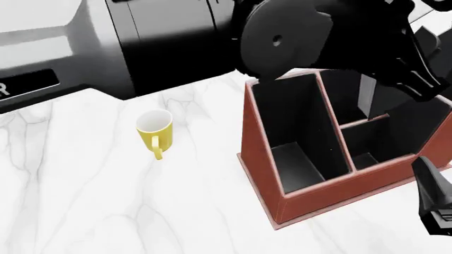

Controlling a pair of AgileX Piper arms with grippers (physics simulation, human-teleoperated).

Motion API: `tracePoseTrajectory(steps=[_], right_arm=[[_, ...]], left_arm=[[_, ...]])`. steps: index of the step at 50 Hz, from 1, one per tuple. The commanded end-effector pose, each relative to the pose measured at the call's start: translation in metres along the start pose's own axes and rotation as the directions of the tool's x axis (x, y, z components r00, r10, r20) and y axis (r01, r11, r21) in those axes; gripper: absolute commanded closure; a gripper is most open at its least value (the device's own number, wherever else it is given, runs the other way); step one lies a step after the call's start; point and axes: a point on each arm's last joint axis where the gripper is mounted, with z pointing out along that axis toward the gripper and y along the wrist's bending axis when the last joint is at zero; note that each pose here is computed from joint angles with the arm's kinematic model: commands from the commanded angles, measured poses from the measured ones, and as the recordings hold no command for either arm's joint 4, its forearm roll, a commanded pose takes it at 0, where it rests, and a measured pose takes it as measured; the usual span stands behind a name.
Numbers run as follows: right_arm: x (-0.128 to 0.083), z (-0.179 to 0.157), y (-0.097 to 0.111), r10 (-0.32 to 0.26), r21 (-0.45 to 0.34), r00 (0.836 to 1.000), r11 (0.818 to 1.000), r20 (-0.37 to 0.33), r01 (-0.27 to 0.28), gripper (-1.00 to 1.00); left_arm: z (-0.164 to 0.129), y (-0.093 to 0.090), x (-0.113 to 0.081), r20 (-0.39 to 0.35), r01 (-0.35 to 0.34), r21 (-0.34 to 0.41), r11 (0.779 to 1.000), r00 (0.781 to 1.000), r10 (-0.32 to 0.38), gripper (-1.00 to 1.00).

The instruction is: Pick up the book and place it in the back compartment of the caddy.

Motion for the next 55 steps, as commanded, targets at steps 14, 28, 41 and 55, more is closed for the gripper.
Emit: tracePoseTrajectory(steps=[14, 28, 41, 55], right_arm=[[0.000, 0.000, 0.000, 0.009, -0.001, 1.000, 1.000, -0.002, -0.009, -1.00], [0.000, 0.000, 0.000, 0.010, -0.001, 1.000, 1.000, -0.003, -0.010, -1.00], [0.000, 0.000, 0.000, 0.012, -0.002, 1.000, 1.000, -0.003, -0.012, -1.00], [0.000, 0.000, 0.000, 0.016, -0.003, 1.000, 1.000, -0.002, -0.016, -1.00]], left_arm=[[0.054, -0.002, 0.029, -0.026, 0.000, -0.005, 1.000, 1.000, -0.001, 1.00], [0.075, -0.002, 0.054, -0.073, -0.001, -0.006, 1.000, 0.997, 0.000, 1.00], [0.085, -0.005, 0.071, -0.077, 0.013, -0.008, 1.000, 0.997, -0.013, 1.00], [0.090, -0.005, 0.079, -0.065, 0.033, -0.015, 0.999, 0.997, -0.034, 1.00]])
